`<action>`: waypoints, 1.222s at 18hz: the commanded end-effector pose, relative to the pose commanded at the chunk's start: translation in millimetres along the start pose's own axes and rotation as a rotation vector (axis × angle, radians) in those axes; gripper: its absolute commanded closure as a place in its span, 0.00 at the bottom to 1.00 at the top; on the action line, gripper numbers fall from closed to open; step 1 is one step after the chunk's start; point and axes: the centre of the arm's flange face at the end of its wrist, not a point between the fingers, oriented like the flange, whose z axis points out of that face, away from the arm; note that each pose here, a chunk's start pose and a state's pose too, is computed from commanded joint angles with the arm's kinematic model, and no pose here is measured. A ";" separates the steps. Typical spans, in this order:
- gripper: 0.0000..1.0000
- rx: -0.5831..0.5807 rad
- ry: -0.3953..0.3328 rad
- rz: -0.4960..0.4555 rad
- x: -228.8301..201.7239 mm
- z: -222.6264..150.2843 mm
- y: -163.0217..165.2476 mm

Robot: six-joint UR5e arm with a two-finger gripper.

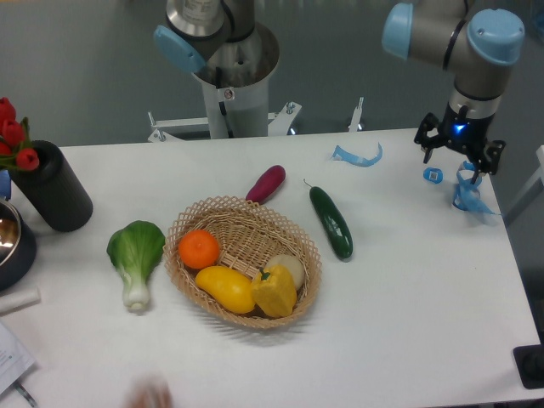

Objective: Pick up the yellow pepper from the basket

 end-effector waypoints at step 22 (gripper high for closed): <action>0.00 0.055 -0.011 0.491 88.8 23.8 -216.2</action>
